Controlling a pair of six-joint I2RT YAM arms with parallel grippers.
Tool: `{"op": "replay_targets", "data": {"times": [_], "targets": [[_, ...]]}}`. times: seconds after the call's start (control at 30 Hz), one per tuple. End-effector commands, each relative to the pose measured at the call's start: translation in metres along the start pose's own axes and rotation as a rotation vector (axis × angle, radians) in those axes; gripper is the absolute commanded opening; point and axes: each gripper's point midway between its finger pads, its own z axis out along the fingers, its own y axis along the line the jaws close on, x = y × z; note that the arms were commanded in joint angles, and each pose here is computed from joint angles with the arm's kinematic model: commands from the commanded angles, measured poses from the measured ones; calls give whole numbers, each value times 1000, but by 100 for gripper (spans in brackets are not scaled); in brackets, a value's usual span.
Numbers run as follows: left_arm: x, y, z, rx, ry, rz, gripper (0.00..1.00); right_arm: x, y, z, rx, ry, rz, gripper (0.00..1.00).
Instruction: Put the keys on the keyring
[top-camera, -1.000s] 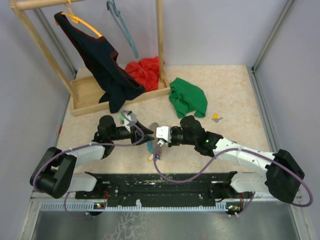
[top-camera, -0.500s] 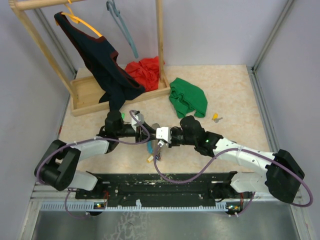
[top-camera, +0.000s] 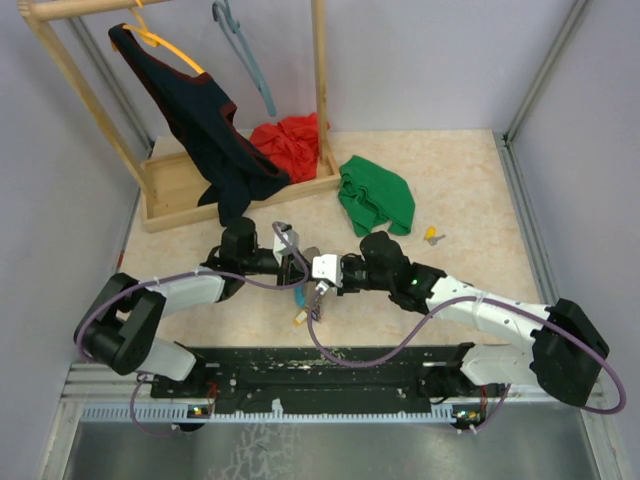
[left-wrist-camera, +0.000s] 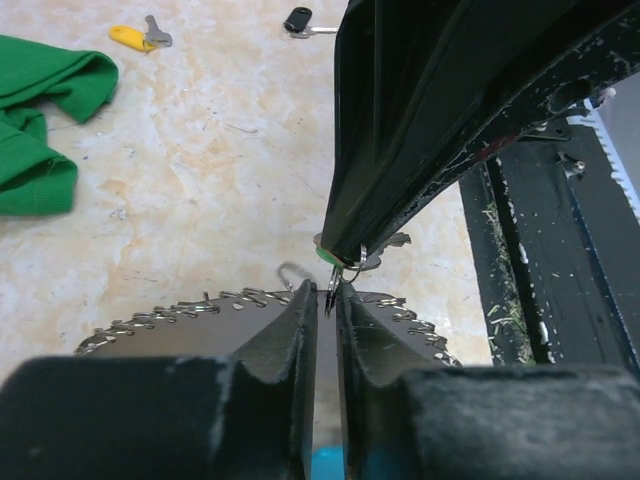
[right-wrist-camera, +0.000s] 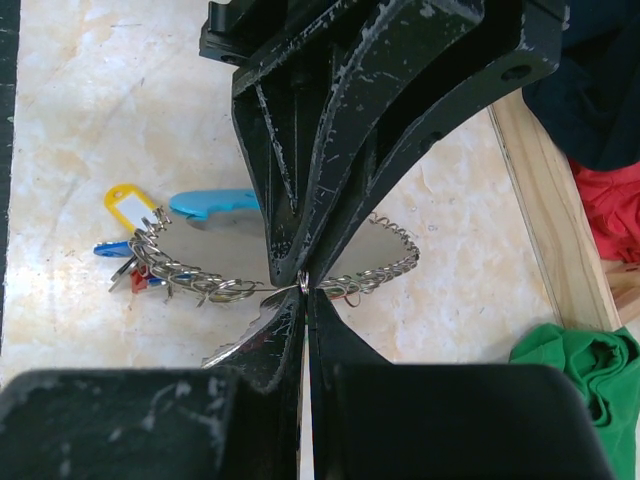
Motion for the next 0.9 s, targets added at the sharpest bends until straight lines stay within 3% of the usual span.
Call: {"op": "replay_targets", "data": {"times": [0.0, 0.1, 0.33, 0.87], "targets": [[-2, -2, 5, 39, 12, 13, 12, -49, -28, -9, 72, -129, -59, 0], [0, -1, 3, 22, 22, 17, 0, -46, -32, -13, 107, -117, -52, 0], [-7, 4, -3, -40, 14, -2, 0, -30, -31, -23, 190, -96, -6, 0], [-31, 5, -13, -109, -98, -30, 1, -19, -5, -8, 113, -144, 72, 0]]}}
